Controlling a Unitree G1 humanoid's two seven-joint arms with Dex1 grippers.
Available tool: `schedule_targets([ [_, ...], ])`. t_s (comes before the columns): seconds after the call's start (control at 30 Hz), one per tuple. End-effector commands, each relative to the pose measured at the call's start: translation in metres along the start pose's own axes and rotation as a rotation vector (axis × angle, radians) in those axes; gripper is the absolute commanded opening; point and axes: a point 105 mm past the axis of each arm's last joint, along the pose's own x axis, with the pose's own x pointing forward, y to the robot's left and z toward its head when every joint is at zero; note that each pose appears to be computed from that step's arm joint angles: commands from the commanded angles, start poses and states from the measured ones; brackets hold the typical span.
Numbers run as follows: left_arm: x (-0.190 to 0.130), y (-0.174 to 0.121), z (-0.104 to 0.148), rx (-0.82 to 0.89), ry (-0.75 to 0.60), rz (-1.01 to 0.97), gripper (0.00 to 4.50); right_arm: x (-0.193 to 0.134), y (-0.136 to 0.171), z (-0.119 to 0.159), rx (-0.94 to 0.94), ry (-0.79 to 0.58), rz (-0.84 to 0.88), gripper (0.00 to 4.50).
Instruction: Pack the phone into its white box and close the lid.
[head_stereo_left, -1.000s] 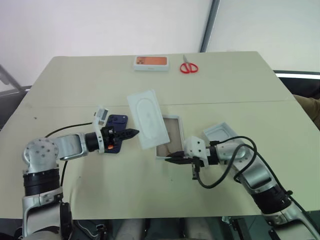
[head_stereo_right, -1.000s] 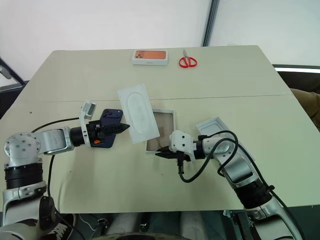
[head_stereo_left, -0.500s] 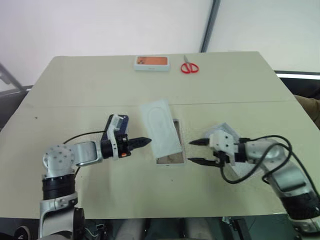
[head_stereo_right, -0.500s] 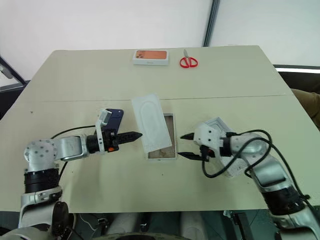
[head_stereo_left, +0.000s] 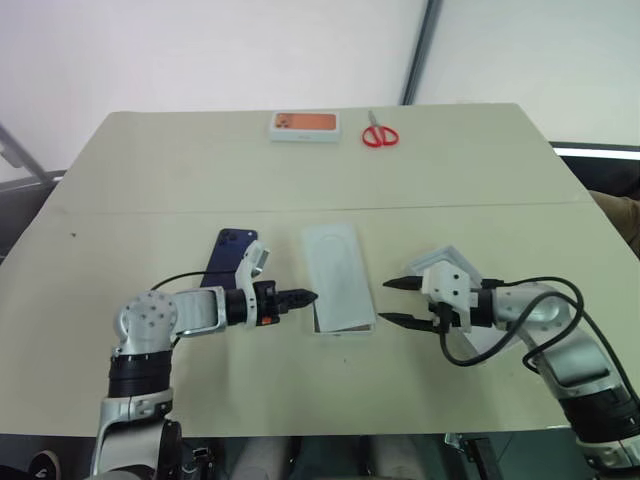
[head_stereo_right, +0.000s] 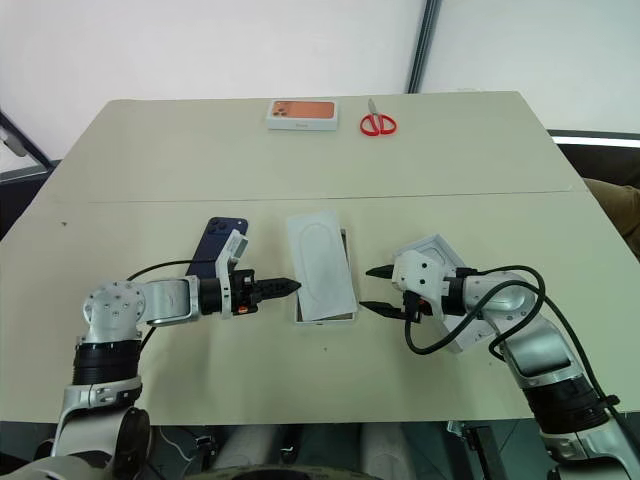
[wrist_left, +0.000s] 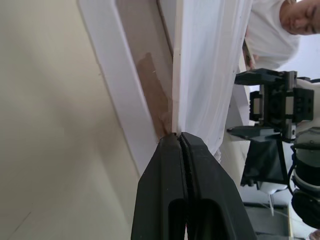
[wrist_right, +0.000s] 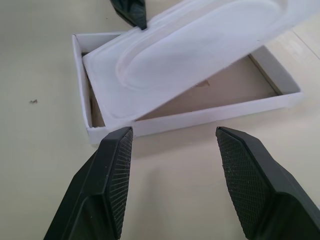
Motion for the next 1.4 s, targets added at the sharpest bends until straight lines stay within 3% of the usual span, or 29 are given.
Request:
schedule_targets([
  [0.03, -0.001, -0.006, 0.006, 0.032, 0.002, -0.019, 1.32, 0.001, -0.005, 0.01, -0.043, -0.029, -0.022, 2.82],
  [0.23, -0.004, -0.008, 0.003, 0.051, 0.027, -0.022, 4.34, 0.002, -0.006, 0.01, -0.044, -0.034, -0.027, 2.82],
  [0.27, -0.005, -0.009, 0.003, 0.051, 0.029, -0.026, 4.43, 0.002, -0.006, 0.01, -0.044, -0.034, -0.027, 2.82],
  [0.5, -0.022, -0.016, 0.022, 0.191, -0.056, -0.025, 4.43, 0.001, -0.023, 0.038, -0.02, -0.158, -0.066, 2.82],
  [0.6, -0.028, -0.012, 0.031, 0.232, -0.105, -0.005, 4.43, 0.0, -0.024, 0.025, -0.063, -0.079, -0.063, 2.82],
  [0.8, -0.029, -0.018, 0.028, 0.261, -0.096, -0.035, 4.43, 0.003, -0.032, 0.025, -0.09, -0.084, -0.096, 2.82],
  [0.9, -0.033, -0.02, 0.027, 0.272, -0.113, -0.055, 4.43, 0.004, -0.042, 0.038, -0.111, -0.137, -0.14, 2.82],
  [0.97, -0.043, -0.02, 0.037, 0.399, -0.207, -0.029, 4.43, 0.014, -0.043, 0.055, -0.125, -0.198, -0.141, 2.82],
  [1.07, -0.059, -0.016, 0.044, 0.482, -0.271, -0.018, 4.5, 0.027, -0.042, 0.068, -0.119, -0.252, -0.149, 1.97],
  [1.2, -0.074, -0.013, 0.051, 0.559, -0.328, -0.024, 4.5, 0.055, -0.036, 0.067, -0.193, -0.229, -0.153, 0.05],
  [1.27, -0.083, -0.019, 0.059, 0.637, -0.441, -0.06, 4.5, 0.069, -0.034, 0.059, -0.244, -0.173, -0.15, 0.05],
  [1.4, -0.094, -0.014, 0.061, 0.665, -0.503, -0.038, 4.5, 0.09, -0.031, 0.046, -0.343, -0.065, -0.121, 0.05],
])
